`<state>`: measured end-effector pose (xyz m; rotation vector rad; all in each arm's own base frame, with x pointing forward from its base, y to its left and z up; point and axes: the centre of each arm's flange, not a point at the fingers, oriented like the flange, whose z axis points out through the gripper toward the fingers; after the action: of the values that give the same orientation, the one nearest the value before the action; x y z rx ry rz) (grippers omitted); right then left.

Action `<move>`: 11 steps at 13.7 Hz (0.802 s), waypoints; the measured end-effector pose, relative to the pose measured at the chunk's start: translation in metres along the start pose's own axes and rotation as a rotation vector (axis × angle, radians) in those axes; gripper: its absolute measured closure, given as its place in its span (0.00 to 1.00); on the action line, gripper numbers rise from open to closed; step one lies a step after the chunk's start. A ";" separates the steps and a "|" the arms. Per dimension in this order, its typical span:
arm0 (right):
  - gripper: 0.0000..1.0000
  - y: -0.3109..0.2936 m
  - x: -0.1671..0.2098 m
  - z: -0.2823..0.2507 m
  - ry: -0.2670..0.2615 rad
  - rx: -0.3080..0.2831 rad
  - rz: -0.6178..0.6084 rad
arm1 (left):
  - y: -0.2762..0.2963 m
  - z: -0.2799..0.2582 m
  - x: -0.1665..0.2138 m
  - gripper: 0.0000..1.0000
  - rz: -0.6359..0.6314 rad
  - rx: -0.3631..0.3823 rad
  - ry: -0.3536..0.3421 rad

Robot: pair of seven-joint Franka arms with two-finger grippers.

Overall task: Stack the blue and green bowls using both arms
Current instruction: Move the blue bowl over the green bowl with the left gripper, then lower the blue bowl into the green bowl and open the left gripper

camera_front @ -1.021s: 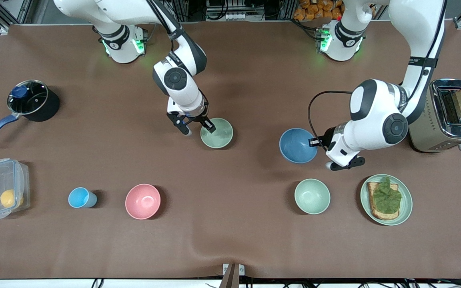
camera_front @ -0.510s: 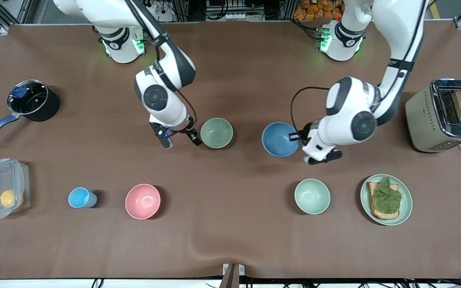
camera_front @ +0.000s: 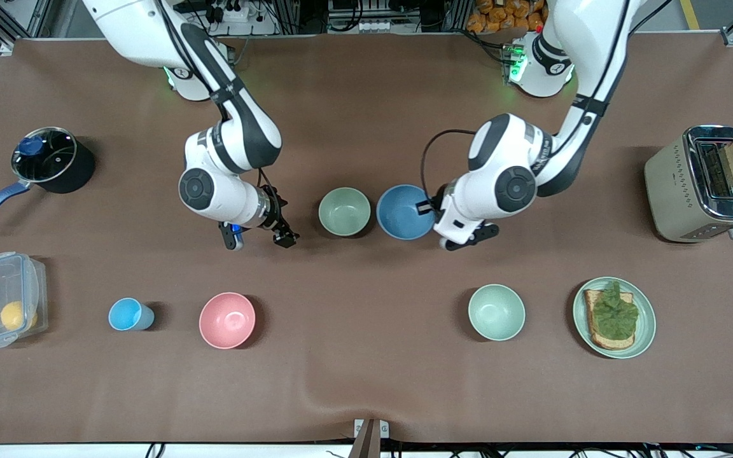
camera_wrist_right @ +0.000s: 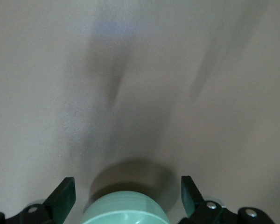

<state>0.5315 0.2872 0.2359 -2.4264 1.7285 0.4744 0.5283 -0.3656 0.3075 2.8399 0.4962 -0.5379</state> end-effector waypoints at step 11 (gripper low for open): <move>0.00 0.001 -0.014 0.041 -0.064 0.022 0.073 | 0.073 0.067 -0.036 0.96 -0.047 -0.031 0.027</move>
<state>0.5195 0.3106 0.2015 -2.3131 1.7916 0.5332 0.5016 -0.4609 0.2706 2.8162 0.5723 -0.4959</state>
